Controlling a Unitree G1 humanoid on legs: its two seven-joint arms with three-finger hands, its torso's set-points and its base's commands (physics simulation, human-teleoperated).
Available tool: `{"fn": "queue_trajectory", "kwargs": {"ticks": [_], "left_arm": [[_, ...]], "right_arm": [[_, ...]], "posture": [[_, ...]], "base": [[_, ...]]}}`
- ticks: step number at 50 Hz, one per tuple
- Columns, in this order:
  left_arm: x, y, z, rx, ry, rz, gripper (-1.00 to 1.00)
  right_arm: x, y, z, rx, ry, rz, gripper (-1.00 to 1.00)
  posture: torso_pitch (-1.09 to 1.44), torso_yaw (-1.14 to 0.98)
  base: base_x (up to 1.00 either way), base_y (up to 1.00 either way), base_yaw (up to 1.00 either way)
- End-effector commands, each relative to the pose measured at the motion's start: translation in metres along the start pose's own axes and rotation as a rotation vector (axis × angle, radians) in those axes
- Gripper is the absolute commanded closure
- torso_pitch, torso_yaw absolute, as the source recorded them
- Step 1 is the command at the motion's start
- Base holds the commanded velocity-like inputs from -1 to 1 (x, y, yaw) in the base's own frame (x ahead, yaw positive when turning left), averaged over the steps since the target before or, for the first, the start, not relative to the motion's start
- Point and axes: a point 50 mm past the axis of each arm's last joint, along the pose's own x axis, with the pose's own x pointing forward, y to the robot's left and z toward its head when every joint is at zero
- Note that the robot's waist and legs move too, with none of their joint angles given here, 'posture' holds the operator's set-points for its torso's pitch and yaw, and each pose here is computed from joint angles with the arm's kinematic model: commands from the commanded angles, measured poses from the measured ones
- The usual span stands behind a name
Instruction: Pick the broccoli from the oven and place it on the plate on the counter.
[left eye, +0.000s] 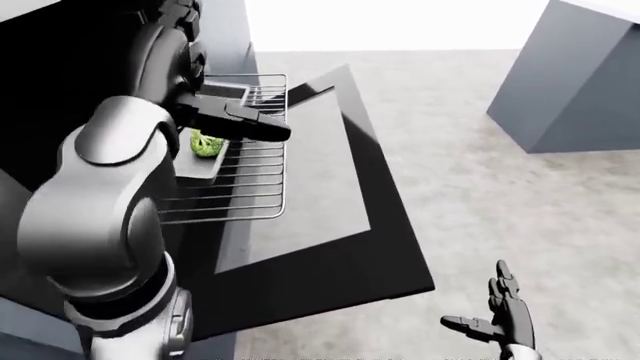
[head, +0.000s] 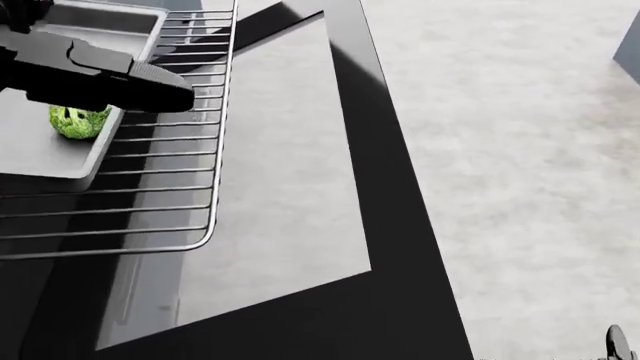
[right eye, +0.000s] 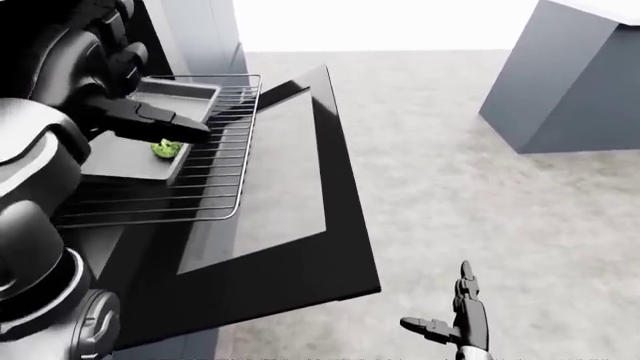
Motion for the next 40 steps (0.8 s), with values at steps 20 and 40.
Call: {"fn": "queue_trajectory", "kwargs": {"ticks": [20,40], "left_arm": [[0.113,0.037,0.039,0.547,-0.027,0.013,-1.0],[0.134,0.039,0.025,0.945,0.063,-0.042,-1.0]], "right_arm": [[0.018,-0.007,0.024,-0.001,-0.073,-0.021,-1.0],[0.021,-0.009,0.026,0.011,-0.073,-0.028,-1.0]], "posture": [[0.0,0.0],[0.0,0.0]], "base": [[0.0,0.0,0.0],[0.0,0.0,0.0]]}}
